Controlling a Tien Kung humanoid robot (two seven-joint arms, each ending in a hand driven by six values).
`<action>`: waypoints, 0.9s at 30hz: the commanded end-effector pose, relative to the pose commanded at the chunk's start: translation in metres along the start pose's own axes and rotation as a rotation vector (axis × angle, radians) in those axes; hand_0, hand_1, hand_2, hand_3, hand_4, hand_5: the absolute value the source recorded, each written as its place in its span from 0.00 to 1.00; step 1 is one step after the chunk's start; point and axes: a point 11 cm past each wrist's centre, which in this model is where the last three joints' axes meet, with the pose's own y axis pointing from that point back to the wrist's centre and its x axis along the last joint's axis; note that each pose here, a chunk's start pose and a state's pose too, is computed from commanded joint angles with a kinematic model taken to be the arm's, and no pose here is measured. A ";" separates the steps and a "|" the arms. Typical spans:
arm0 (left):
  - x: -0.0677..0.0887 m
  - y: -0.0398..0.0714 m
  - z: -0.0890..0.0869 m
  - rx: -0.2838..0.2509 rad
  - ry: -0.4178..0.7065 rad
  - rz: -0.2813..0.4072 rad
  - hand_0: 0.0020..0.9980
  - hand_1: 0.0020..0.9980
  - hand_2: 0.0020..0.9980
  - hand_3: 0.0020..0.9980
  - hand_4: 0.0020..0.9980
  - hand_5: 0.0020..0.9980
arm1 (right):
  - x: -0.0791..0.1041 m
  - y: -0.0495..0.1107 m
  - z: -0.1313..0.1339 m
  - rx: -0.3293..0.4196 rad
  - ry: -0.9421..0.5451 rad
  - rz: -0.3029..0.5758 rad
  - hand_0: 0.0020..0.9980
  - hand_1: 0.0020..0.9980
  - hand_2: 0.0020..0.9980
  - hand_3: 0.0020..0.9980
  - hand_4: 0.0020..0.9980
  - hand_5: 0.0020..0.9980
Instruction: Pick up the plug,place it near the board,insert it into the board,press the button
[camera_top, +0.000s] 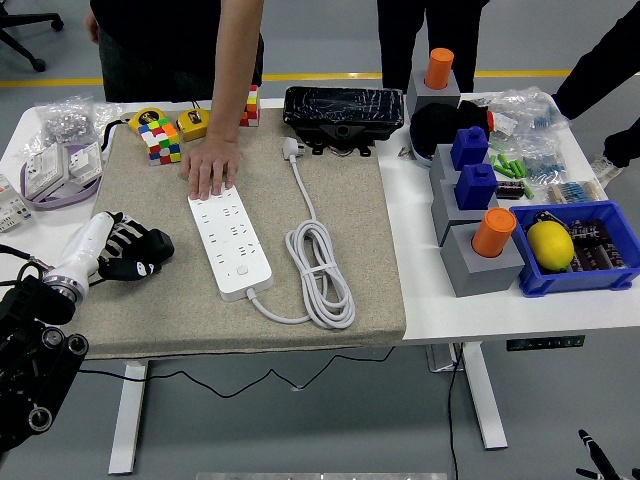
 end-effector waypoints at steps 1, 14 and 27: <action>0.000 0.000 0.000 0.001 0.000 -0.001 0.40 0.50 0.53 0.55 0.88 0.13 | 0.000 0.000 0.000 0.000 0.000 0.000 0.78 0.73 0.71 0.73 1.00 0.95; -0.001 0.000 -0.001 0.006 -0.008 -0.005 0.38 0.49 0.51 0.54 0.82 0.12 | 0.001 0.000 0.000 -0.001 -0.001 0.002 0.78 0.73 0.71 0.73 1.00 0.94; 0.000 0.000 0.000 0.005 -0.011 0.008 0.32 0.40 0.42 0.52 0.72 0.07 | 0.000 0.000 0.001 -0.002 -0.001 0.000 0.78 0.73 0.71 0.74 1.00 0.94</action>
